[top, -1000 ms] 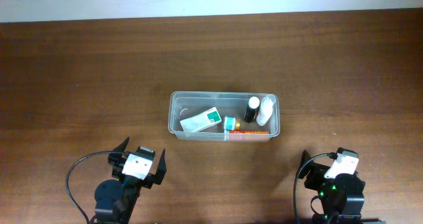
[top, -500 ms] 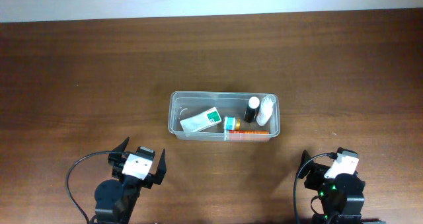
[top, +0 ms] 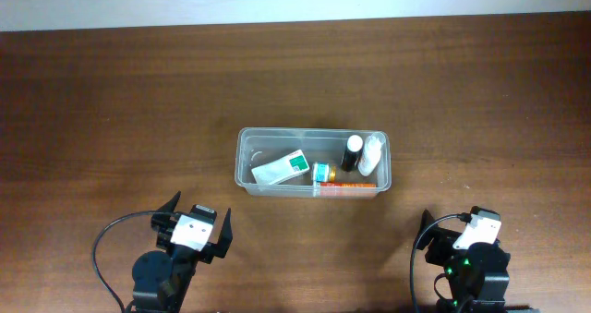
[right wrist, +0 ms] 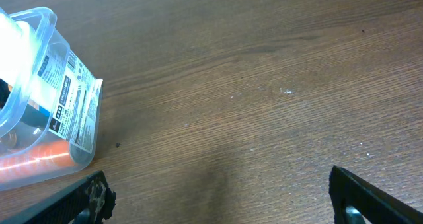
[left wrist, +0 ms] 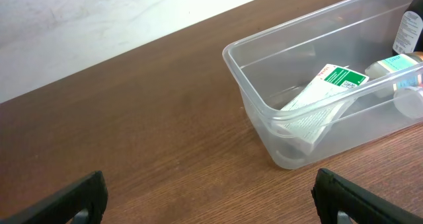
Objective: Pack container
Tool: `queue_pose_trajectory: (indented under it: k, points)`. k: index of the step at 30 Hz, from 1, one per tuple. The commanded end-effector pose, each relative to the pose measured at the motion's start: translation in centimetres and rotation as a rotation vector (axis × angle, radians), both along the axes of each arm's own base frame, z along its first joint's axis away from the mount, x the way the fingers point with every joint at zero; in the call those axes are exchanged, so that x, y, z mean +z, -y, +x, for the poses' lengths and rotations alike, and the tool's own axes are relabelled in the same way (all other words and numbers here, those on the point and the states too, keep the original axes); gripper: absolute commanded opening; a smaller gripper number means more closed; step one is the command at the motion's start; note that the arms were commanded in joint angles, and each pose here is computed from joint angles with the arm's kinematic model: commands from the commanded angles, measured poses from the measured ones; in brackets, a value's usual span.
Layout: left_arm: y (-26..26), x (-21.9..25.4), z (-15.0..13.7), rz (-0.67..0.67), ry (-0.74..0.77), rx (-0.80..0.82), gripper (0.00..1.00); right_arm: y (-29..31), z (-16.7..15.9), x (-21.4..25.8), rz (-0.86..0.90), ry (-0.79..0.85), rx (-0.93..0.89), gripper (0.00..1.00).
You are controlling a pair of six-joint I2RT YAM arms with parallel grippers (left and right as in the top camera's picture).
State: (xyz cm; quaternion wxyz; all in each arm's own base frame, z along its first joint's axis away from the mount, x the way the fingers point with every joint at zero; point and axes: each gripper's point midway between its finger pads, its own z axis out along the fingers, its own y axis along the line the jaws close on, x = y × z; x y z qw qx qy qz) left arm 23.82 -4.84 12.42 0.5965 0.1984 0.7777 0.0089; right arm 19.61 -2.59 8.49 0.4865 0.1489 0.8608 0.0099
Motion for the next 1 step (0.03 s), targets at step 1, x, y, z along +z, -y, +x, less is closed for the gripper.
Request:
queue_pose_trajectory:
  k: [1]
  points:
    - [0.12, -0.17, -0.03, 0.006, 0.006, -0.012, 1.0, 0.04, 0.01, -0.17, -0.003, 0.002, 0.002, 0.98]
